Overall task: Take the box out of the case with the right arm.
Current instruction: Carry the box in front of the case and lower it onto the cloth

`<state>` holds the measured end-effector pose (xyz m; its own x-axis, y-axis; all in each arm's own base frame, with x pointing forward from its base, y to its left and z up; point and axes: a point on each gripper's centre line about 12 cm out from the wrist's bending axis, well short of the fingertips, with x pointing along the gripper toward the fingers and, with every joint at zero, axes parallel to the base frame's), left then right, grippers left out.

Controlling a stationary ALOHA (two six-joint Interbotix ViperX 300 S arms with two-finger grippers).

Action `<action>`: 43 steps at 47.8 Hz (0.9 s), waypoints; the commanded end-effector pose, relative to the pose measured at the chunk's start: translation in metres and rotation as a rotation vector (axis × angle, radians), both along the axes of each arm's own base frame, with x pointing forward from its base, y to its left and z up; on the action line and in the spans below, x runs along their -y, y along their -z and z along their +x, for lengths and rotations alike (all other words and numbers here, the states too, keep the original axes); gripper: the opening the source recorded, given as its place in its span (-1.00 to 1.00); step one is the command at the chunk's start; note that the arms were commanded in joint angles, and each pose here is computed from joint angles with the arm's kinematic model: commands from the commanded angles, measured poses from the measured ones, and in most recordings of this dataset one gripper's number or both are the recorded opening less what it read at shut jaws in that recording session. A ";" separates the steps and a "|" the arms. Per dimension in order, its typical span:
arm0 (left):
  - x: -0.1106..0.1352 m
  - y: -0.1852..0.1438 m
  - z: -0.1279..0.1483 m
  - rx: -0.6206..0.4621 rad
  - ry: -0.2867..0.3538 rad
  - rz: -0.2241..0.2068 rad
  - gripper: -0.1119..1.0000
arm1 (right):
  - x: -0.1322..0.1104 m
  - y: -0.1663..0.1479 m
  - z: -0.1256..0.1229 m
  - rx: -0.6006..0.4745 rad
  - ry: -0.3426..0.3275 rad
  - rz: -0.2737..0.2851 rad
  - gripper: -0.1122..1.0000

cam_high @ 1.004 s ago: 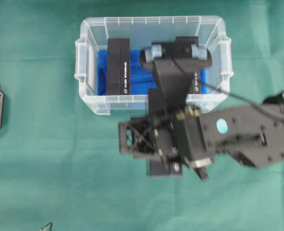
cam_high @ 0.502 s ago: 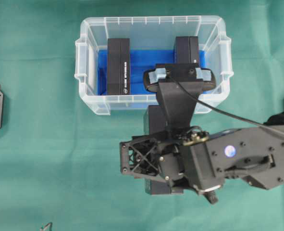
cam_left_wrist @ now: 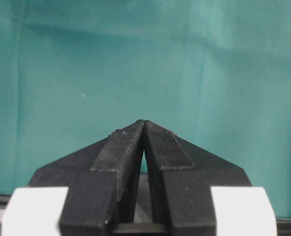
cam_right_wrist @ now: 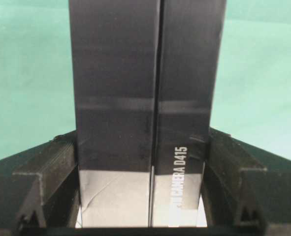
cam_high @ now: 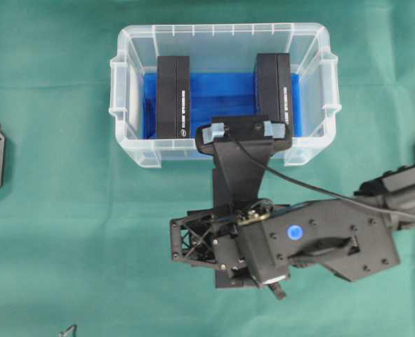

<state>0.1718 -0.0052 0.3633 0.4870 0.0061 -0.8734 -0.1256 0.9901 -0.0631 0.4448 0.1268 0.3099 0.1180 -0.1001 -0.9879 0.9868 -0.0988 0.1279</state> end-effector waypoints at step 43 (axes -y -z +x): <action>0.000 -0.004 0.004 0.011 0.004 0.003 -0.76 | 0.006 0.106 0.001 0.063 0.014 0.061 0.36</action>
<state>0.1743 -0.0054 0.3614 0.4777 0.0066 -0.8785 -0.1263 0.9901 -0.0612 0.4435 0.1239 0.1950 0.1394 -0.0542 -0.9888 0.9828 -0.1146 0.1448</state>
